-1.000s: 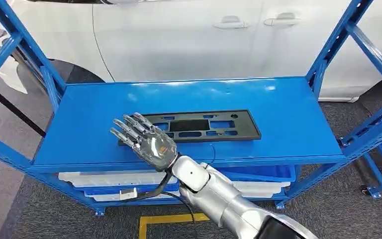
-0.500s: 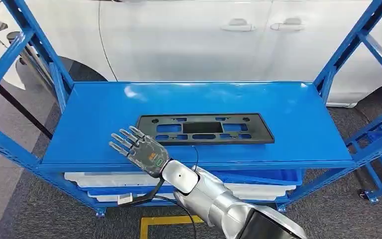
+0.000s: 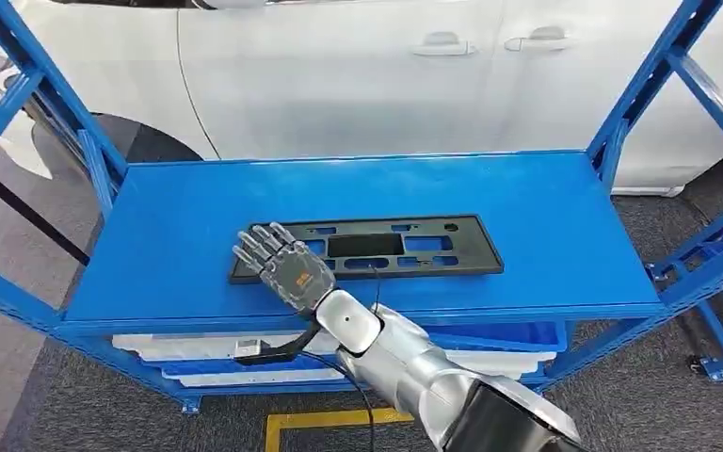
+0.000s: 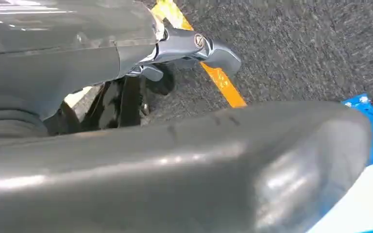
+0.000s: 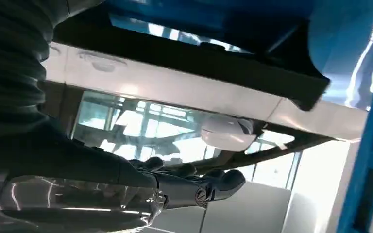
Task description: Take the parts from the cabinet and place them on the table.
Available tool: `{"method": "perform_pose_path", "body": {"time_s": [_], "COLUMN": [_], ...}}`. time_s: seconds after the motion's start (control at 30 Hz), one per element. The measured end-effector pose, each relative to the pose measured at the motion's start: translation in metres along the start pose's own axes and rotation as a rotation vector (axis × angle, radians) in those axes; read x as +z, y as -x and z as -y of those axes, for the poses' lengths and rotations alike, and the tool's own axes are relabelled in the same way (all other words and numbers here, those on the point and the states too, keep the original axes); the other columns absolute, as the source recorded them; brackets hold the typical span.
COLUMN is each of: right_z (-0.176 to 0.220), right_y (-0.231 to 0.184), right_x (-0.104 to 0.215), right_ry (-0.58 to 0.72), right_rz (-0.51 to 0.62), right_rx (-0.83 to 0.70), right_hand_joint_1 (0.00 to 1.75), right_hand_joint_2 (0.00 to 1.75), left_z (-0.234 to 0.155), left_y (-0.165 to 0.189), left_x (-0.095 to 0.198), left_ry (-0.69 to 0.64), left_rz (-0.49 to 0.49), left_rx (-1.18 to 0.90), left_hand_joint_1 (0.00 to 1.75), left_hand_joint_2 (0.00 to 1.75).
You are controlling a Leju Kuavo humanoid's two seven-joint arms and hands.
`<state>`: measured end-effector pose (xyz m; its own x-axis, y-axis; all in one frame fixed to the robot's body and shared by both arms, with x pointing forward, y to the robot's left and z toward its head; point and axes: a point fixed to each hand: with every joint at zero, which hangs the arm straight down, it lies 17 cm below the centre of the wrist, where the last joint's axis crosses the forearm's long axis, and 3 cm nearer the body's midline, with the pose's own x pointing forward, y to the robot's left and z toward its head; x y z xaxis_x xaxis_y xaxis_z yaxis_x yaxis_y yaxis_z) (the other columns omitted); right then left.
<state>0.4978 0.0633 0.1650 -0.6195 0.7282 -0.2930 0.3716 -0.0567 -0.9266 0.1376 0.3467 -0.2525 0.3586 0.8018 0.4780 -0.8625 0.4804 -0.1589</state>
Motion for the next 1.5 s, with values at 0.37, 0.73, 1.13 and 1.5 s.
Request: {"method": "perform_pose_path", "body": {"time_s": [0.37,0.73,1.13,1.5], "right_z": [0.001,-0.055,-0.082,-0.087], "right_y": [0.031,0.116,0.196,0.209], "right_x": [-0.005,0.034,0.077,0.088], "right_ry": [-0.016,-0.269,-0.419,-0.423], "right_rz": [-0.062,-0.254,-0.383,-0.405], "right_rx": [0.054,0.211,0.292,0.275], "right_hand_joint_1": [0.0,1.75,1.75,1.75], "right_hand_joint_2": [1.75,1.75,1.75,1.75], "left_z": [0.0,-0.002,-0.004,0.006], "left_y": [-0.006,-0.008,-0.017,-0.036], "left_x": [-0.002,-0.002,-0.003,0.0], "left_ry": [0.002,-0.001,0.019,0.064], "left_rz": [0.013,0.02,0.048,0.152], "left_rx": [0.004,0.004,0.011,0.027], "left_hand_joint_1": [0.0,0.0,0.0,0.0], "left_hand_joint_2": [0.0,0.0,0.0,0.0]}}
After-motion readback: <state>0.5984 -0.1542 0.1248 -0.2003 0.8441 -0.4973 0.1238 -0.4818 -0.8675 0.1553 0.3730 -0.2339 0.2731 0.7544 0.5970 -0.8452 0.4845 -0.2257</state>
